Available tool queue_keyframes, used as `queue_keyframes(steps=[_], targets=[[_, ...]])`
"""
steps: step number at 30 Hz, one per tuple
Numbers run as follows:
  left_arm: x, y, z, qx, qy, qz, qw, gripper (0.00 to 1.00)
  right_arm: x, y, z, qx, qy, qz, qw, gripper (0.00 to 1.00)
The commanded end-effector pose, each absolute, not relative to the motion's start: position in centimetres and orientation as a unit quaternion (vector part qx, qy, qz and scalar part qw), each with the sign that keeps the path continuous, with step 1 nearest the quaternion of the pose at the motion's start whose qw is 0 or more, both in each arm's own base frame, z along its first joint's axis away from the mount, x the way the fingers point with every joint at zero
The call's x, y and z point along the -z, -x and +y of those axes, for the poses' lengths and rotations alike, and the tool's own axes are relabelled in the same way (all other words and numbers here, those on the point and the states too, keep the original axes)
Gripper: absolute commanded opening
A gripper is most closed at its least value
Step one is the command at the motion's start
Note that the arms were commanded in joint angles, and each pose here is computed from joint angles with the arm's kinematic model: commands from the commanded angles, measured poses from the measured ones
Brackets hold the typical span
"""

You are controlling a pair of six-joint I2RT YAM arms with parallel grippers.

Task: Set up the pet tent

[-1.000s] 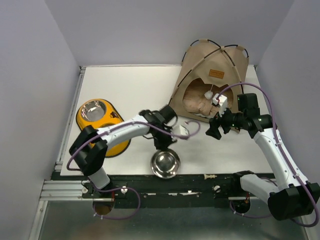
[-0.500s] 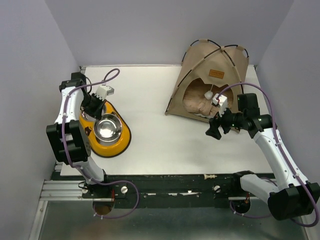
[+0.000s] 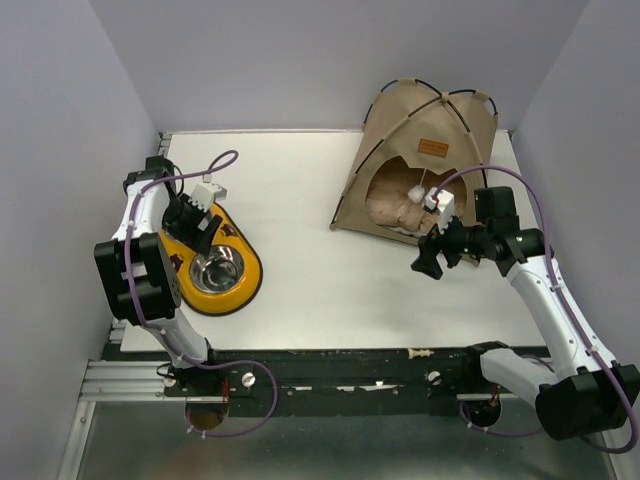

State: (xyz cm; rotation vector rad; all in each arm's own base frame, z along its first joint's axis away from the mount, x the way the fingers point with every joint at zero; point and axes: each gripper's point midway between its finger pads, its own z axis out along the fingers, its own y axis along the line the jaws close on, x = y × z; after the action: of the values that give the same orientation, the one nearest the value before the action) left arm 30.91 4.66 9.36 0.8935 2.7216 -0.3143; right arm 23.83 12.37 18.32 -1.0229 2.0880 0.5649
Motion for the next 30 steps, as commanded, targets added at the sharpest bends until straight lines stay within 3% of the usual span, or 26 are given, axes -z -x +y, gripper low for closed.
queue_keyframes(steps=[1, 5, 7, 9, 12, 18, 23, 30], targets=[[-12.0, -32.6, 5.7, 0.07, -0.306, 0.934, 0.172, 0.94, -18.8, -23.6, 12.7, -0.228, 0.401, 0.81, 0.362, 0.91], [-12.2, -30.9, 5.6, 0.072, -0.324, 0.929, 0.16, 0.79, -19.0, -23.5, 12.7, -0.227, 0.401, 0.808, 0.366, 0.91], [-12.3, -29.8, 5.0, 0.076, -0.331, 0.926, 0.166, 0.77, -19.0, -23.3, 12.7, -0.228, 0.401, 0.808, 0.366, 0.91], [-13.3, -29.0, 3.6, 0.089, -0.337, 0.919, 0.185, 0.82, -19.4, -23.3, 12.6, -0.225, 0.401, 0.806, 0.372, 0.91], [-15.5, -29.2, 1.3, 0.078, -0.333, 0.911, 0.23, 0.99, -20.6, -23.1, 12.6, -0.219, 0.401, 0.795, 0.398, 0.92], [-21.0, -30.6, -5.0, 0.093, -0.301, 0.896, 0.312, 0.99, -24.7, -22.3, 12.2, -0.196, 0.389, 0.774, 0.46, 0.95], [-25.2, -33.8, -6.0, 0.109, -0.179, 0.902, 0.377, 0.99, -27.5, -22.7, 10.3, -0.155, 0.291, 0.786, 0.523, 1.0], [-24.6, -36.2, -6.4, 0.074, -0.121, 0.902, 0.407, 0.99, -25.2, -25.0, 6.9, -0.142, 0.153, 0.821, 0.531, 1.0]])
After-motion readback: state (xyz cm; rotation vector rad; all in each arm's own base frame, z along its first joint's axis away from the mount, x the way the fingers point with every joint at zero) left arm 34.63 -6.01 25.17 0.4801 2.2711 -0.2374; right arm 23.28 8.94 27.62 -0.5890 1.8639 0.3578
